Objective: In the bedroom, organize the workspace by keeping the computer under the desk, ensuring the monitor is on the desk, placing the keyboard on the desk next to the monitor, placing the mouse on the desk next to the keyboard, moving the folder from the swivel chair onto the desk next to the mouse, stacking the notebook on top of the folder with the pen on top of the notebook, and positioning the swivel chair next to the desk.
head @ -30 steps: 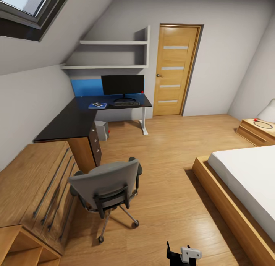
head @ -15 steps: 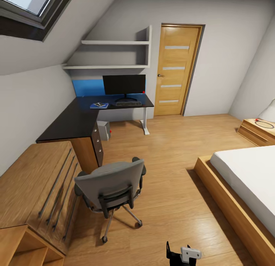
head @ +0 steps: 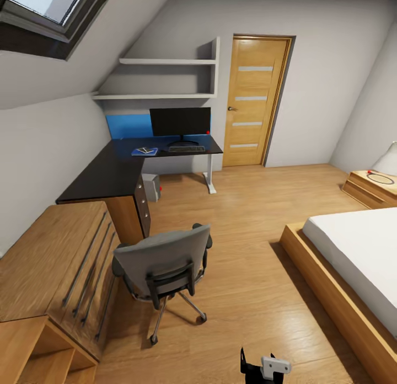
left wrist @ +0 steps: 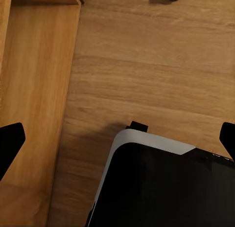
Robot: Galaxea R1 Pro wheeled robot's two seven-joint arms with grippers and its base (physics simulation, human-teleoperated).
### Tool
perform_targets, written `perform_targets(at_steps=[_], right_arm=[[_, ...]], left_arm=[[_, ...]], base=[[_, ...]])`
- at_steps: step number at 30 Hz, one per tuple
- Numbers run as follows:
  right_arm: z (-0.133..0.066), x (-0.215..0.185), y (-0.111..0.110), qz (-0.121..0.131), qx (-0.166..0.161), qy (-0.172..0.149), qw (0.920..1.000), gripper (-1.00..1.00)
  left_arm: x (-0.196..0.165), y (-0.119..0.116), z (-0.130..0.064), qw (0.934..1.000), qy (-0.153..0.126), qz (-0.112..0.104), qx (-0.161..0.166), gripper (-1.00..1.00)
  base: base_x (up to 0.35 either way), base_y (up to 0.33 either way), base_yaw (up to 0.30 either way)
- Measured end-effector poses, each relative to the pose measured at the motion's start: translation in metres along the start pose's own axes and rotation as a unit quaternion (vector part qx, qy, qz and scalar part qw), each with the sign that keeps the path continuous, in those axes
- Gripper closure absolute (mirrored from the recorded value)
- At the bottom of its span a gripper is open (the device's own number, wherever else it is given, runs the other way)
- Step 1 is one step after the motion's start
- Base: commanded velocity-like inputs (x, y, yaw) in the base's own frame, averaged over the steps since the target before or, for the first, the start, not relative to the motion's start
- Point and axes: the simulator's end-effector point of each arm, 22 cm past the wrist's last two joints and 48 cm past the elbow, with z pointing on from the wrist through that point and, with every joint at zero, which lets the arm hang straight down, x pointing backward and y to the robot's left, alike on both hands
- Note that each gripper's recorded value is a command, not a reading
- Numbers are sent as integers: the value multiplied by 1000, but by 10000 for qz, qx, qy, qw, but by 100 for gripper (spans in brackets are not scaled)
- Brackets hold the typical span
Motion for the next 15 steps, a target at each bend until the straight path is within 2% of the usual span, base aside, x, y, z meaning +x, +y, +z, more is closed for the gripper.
perform_targets(at_steps=[12, 15], right_arm=[[0, 9, -1, -32, 2, 194, 9998, -100], [0, 10, -1, -41, -3, 217, 9998, -100]], left_arm=[[0, -2, -1, 10000, -7, -13, 12, -100], [0, -3, -1, 10000, -2, -17, 15, -100]], base=[[-17, 4, 0], [-123, 30, 0]])
